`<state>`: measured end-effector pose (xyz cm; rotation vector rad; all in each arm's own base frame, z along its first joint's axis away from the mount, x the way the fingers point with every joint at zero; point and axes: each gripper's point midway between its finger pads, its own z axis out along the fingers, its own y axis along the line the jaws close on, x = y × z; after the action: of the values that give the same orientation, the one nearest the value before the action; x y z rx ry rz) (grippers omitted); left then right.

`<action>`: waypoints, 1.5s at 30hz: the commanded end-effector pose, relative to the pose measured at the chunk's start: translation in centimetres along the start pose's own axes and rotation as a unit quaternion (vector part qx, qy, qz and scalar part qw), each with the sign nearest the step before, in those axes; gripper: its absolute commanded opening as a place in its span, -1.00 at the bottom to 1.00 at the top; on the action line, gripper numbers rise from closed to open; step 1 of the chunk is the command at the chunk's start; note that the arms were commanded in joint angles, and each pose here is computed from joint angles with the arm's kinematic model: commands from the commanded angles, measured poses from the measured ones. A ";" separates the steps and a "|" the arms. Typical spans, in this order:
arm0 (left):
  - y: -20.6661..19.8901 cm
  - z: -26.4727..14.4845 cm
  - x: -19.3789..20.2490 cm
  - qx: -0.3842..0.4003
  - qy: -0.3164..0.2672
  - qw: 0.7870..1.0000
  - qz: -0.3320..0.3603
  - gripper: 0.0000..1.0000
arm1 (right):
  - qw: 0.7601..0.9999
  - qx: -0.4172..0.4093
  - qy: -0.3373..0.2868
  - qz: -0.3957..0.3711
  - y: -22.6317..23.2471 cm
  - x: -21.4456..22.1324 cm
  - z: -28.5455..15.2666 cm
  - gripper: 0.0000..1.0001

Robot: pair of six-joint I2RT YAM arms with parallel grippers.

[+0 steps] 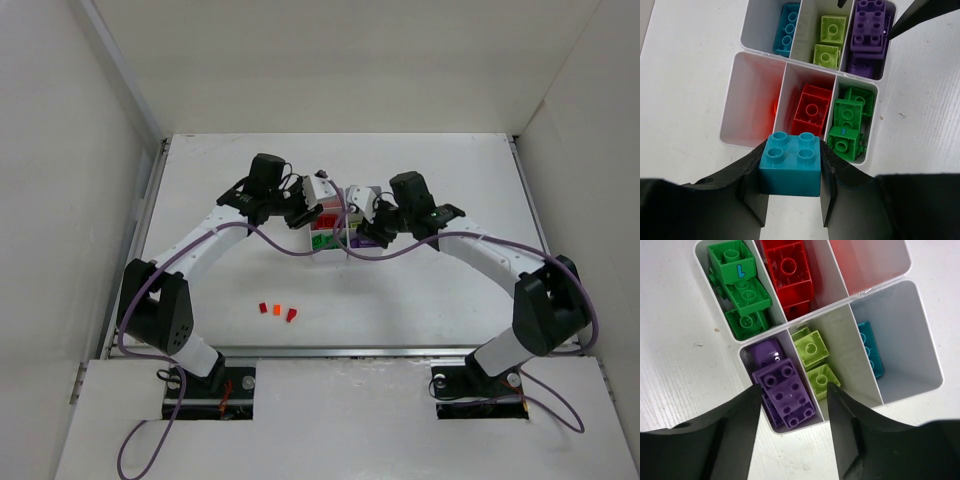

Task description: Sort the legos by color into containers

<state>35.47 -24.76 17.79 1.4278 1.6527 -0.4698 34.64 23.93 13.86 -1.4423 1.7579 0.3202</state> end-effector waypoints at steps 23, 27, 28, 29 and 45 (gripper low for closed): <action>2.0 4.2 -8.2 -0.033 -0.117 0.992 -0.016 -1.00 | 0.898 0.343 -0.056 0.271 -13.6 0.4 -11.0 0.28; 3.1 6.5 -9.6 -0.058 -0.121 0.990 -0.032 -1.00 | 0.872 0.388 -0.054 0.294 -13.8 2.5 -13.0 0.36; 3.9 6.6 -9.7 -0.075 -0.121 0.989 -0.036 -1.00 | 0.869 0.394 -0.055 0.293 -13.7 2.7 -13.3 0.41; 4.0 6.9 -10.3 -0.078 -0.123 0.989 -0.033 -1.00 | 0.862 0.410 -0.057 0.293 -13.9 2.9 -13.9 0.44; 3.6 10.5 -8.9 -0.089 -0.121 0.988 0.023 -1.00 | 0.860 0.422 -0.058 0.281 -13.8 3.9 -14.4 0.50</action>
<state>41.61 -36.27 18.89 1.2189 1.5218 -0.4831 40.31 7.65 22.38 -0.3027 1.9043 -0.0965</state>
